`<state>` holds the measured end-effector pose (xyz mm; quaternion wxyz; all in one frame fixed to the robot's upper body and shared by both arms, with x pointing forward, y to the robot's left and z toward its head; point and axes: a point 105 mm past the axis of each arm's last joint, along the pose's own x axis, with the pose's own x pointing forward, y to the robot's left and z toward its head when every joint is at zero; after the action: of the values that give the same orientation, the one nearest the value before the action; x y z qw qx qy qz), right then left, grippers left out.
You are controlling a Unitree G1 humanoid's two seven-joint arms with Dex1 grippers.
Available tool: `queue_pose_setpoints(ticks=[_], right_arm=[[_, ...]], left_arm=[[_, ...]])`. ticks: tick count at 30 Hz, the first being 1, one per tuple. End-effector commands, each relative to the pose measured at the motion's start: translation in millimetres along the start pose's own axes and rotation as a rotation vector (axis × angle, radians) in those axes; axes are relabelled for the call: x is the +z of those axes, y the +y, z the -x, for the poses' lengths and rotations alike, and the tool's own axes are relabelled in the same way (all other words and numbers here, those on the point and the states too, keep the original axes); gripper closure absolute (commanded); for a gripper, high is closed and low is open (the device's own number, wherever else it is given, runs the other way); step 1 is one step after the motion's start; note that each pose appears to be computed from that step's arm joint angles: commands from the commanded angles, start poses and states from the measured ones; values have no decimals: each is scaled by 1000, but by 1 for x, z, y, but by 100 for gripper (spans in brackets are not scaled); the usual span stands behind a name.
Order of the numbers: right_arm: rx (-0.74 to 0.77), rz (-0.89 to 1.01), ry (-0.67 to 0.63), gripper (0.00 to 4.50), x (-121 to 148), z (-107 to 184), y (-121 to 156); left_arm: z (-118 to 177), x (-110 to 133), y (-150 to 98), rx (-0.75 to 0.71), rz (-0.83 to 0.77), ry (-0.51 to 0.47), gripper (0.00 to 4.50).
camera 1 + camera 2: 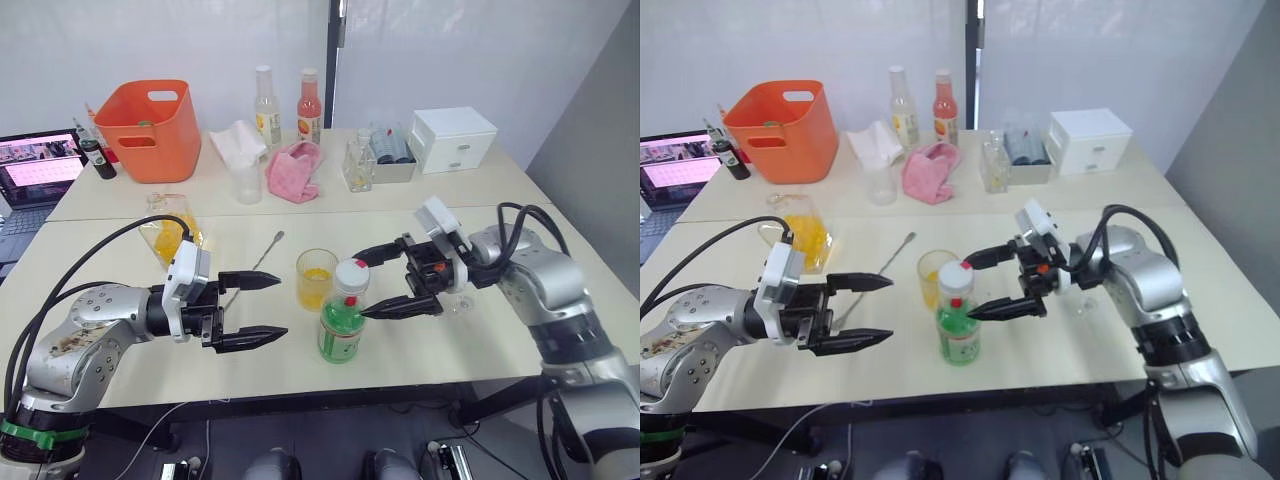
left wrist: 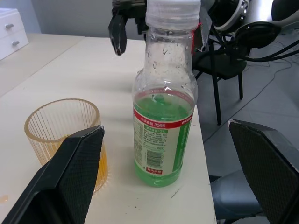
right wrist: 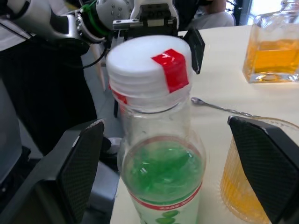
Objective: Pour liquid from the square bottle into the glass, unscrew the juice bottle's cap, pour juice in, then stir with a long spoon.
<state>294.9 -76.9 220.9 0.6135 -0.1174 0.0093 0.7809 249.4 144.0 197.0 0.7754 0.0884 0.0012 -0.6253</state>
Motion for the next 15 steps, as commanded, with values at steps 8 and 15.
queue_pose_setpoints(ticks=[8,15], right_arm=[[88,78,-31,215,12,-5,1],[95,76,-93,308,22,-4,11]], left_arm=[[8,13,-5,32,-49,7,0],[10,11,-6,40,-47,13,0]])
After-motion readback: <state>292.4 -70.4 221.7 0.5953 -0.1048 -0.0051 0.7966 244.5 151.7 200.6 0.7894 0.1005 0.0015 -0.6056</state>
